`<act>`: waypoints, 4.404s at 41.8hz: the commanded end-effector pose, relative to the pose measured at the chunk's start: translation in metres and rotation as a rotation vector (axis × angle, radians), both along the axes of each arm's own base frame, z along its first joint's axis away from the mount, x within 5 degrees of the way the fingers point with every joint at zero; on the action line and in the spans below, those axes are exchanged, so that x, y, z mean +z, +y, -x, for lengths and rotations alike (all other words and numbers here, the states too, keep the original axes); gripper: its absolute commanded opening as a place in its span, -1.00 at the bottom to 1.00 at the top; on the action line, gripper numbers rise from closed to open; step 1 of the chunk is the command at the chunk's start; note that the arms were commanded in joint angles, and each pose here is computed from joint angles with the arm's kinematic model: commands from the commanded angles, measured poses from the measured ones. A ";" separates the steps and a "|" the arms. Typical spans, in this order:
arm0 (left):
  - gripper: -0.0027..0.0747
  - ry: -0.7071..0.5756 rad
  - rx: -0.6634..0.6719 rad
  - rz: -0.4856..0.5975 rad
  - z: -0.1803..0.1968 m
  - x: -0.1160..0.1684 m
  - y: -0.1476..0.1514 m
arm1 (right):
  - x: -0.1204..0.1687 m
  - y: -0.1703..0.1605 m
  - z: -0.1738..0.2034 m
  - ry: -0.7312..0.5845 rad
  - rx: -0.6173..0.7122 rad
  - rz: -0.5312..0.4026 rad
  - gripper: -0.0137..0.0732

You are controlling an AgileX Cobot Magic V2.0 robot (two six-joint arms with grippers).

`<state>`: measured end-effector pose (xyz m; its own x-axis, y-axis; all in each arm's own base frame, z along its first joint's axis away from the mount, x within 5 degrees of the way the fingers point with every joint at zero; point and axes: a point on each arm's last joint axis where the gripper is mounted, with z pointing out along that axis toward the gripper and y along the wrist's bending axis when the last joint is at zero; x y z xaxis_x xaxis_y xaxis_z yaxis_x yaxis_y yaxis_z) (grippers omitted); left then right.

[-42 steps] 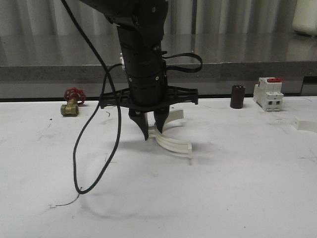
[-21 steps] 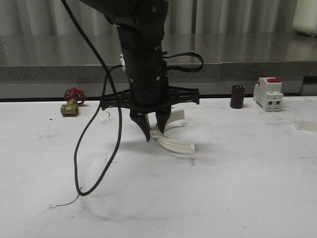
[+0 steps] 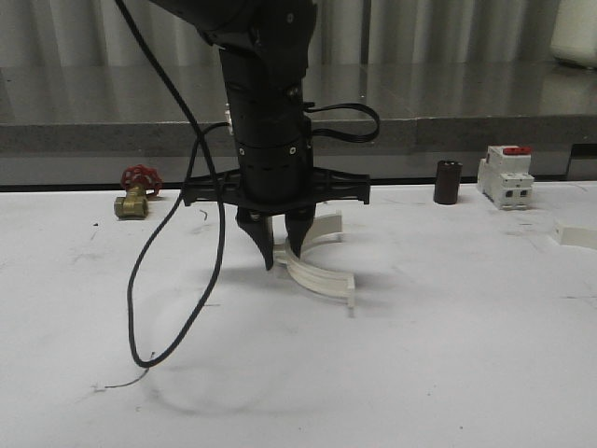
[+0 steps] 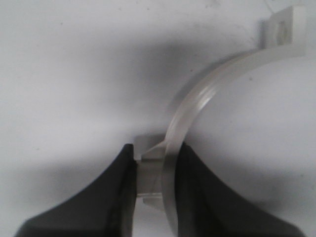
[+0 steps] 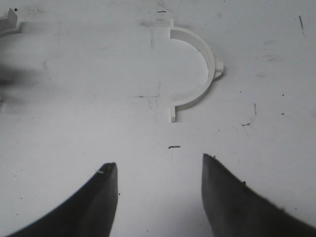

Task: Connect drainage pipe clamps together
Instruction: 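Lower the half-ring clamp onto the table and open the left gripper, then raise the left gripper away from the placed clamp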

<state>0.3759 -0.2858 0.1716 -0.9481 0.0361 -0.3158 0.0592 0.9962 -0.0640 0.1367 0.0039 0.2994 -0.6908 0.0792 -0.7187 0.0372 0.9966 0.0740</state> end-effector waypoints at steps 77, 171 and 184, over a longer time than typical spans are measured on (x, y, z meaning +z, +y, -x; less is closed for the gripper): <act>0.15 -0.633 -0.540 0.209 0.133 0.237 0.117 | 0.012 -0.001 -0.004 -0.079 -0.008 0.000 0.28; 0.15 -0.840 -0.524 0.259 0.312 0.172 0.236 | 0.016 -0.021 -0.080 0.292 0.001 0.010 0.28; 0.15 -0.840 -0.524 0.259 0.312 0.172 0.236 | -0.004 -0.067 -0.143 0.286 -0.068 0.019 0.28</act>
<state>0.0624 -0.0487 0.3297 -0.3650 0.2745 -0.8896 0.6113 0.7914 -0.0066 0.2627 -0.0547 0.2853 -0.9021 0.1279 -0.4122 0.1194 0.9918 0.0464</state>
